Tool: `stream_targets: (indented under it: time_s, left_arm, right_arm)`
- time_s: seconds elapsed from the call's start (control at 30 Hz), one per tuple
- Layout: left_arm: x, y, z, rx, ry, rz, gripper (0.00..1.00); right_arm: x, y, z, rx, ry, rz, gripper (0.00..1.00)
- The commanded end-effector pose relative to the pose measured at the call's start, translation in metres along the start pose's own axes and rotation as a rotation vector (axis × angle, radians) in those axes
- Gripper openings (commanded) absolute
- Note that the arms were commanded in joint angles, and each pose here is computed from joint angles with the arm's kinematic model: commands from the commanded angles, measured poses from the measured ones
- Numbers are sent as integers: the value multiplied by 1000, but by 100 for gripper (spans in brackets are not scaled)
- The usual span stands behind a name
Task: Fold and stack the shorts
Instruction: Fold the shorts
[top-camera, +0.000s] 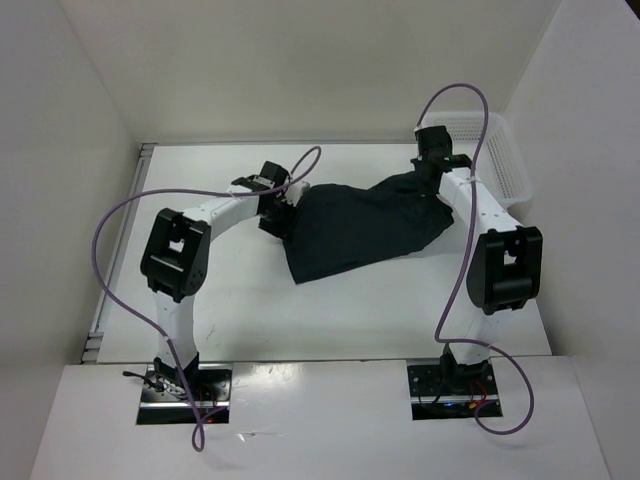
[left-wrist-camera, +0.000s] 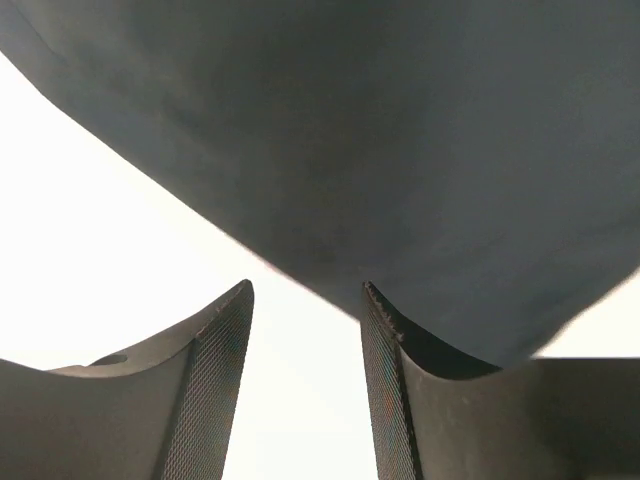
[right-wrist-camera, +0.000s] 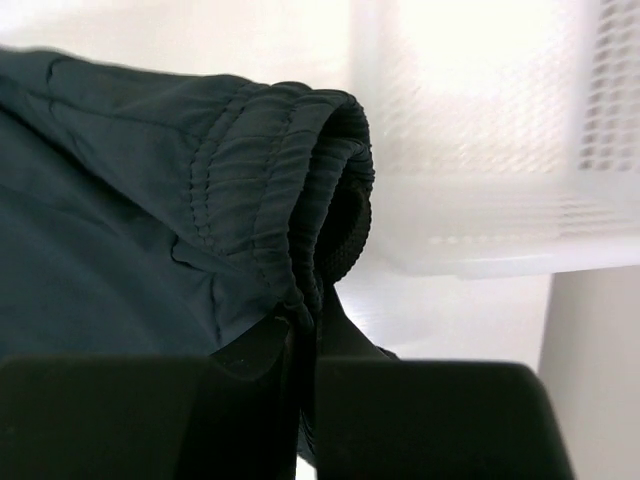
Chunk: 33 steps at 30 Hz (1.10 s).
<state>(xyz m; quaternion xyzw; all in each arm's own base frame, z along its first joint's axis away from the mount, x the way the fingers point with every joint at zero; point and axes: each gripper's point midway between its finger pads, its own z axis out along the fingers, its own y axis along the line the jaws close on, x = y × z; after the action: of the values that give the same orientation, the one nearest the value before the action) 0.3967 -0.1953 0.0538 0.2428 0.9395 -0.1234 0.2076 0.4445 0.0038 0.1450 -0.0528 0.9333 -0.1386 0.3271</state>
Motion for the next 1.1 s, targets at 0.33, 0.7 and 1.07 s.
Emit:
stream_targets:
  time_s: [0.33, 0.7, 1.07]
  left_arm:
    - [7, -7, 65, 83, 84, -4, 53]
    - [0, -29, 82, 209, 118, -12, 26]
    - [-6, -25, 84, 186, 117, -9, 17]
  right_arm:
    - [-54, -16, -35, 57, -95, 209, 0]
    - [-78, 66, -56, -40, -129, 207, 0]
    - [-76, 190, -77, -231, -115, 131, 0]
